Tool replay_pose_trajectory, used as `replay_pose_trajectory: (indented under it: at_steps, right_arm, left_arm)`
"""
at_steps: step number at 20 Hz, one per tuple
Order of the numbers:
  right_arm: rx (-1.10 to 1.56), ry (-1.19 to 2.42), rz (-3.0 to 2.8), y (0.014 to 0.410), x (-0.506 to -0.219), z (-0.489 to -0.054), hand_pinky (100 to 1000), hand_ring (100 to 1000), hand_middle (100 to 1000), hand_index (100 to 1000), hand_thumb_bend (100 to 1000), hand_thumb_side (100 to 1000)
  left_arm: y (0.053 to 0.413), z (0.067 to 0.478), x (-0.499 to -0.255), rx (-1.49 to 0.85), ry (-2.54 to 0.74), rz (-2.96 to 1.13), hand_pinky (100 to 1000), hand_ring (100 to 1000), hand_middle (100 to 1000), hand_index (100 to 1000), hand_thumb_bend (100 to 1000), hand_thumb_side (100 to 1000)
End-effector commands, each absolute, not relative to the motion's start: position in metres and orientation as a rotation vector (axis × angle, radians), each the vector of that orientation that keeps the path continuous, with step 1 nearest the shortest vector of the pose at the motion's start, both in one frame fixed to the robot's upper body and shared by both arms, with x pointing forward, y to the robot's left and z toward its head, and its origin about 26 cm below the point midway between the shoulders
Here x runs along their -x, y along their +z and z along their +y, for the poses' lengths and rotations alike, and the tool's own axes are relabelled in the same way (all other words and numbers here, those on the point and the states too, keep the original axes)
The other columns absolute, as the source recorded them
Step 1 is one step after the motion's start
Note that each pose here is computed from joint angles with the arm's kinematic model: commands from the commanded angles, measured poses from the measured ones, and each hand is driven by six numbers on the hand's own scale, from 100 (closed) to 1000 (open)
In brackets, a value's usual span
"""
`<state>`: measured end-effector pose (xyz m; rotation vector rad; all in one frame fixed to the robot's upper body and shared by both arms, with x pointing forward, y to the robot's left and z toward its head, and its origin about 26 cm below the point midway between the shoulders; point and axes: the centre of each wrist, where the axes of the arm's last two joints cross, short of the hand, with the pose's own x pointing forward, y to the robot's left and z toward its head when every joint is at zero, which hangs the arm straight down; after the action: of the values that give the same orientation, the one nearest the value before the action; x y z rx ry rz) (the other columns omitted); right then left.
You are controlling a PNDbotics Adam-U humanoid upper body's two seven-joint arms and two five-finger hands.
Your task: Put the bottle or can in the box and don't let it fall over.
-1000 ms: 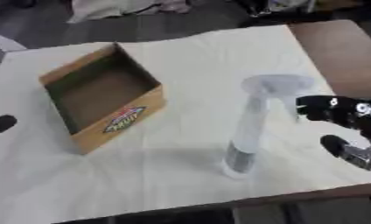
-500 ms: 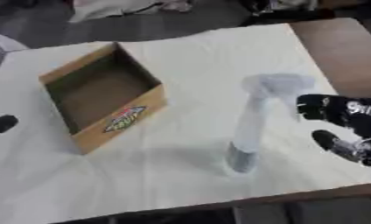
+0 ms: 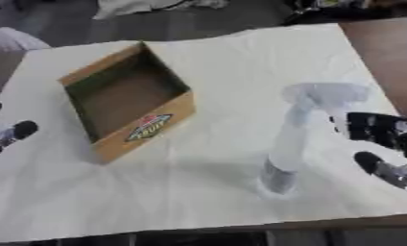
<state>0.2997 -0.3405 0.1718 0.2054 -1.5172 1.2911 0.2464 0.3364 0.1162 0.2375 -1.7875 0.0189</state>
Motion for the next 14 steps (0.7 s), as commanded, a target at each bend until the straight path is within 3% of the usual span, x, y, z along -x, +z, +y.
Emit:
replay_pose_trajectory:
  at_steps: [1,14]
  right_arm:
    - [-0.19,1.302,-1.497,0.1765,-0.3021,-0.3418,1000,1000,1000,1000,100,100]
    - [-0.228,1.205,-1.48,0.1686,-0.3081,-0.3336,1000,1000,1000,1000,100,100]
  left_arm:
    - [0.1235,0.3354,-0.2458,-0.238,0.0,-1.813,1000,1000,968,863,1000,100]
    - [0.1226,0.335,-0.2454,-0.233,0.002,-1.81,1000,1000,967,861,1000,100]
